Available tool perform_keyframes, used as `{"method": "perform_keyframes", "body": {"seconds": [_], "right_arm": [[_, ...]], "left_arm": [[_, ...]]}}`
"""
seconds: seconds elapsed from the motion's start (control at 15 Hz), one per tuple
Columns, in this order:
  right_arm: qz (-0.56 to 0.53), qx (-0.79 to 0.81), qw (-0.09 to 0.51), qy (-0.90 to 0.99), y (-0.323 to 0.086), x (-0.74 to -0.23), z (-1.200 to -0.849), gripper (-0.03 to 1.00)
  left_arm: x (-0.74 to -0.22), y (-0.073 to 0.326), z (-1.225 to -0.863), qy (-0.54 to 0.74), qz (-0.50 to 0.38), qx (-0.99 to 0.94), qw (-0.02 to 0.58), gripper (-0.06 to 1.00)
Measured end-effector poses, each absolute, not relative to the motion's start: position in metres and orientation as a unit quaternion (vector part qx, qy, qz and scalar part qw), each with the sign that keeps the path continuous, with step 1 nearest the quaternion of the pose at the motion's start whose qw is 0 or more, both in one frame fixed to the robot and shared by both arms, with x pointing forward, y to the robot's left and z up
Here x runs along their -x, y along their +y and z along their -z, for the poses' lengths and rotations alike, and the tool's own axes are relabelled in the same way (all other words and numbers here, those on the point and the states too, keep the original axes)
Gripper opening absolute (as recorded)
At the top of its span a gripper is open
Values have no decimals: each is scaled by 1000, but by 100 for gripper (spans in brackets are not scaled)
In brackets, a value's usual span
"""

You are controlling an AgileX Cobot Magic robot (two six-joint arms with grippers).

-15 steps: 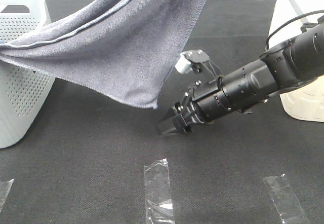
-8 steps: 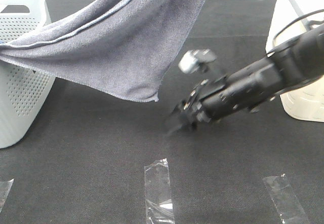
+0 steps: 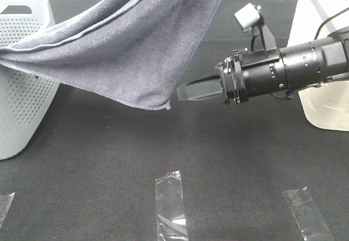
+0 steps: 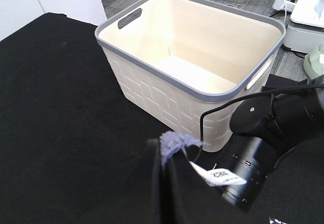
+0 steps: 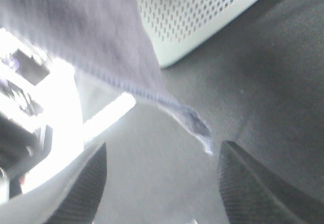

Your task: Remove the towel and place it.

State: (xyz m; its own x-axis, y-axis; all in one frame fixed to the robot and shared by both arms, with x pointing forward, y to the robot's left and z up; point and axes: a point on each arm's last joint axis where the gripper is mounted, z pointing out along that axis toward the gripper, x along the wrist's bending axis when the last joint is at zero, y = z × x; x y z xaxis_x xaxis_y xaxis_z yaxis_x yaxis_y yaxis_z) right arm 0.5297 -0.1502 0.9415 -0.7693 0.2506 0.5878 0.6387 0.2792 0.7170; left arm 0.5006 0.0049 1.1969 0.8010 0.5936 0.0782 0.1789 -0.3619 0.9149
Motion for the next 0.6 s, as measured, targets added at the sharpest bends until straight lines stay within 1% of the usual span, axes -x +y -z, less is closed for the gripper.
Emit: {"method": "perform_keyframes", "body": {"seconds": [0.13, 0.4, 0.6], "right_arm": [[530, 299, 182, -772, -150, -532, -942, 61], [518, 300, 158, -785, -150, -535, -933, 61], [526, 257, 139, -799, -126, -527, -932, 61]], "left_arm": [[-501, 5, -1197, 241, -203, -800, 511, 0], [-501, 5, -1197, 241, -203, -800, 511, 0], [-501, 5, -1197, 241, -203, -800, 511, 0]]}}
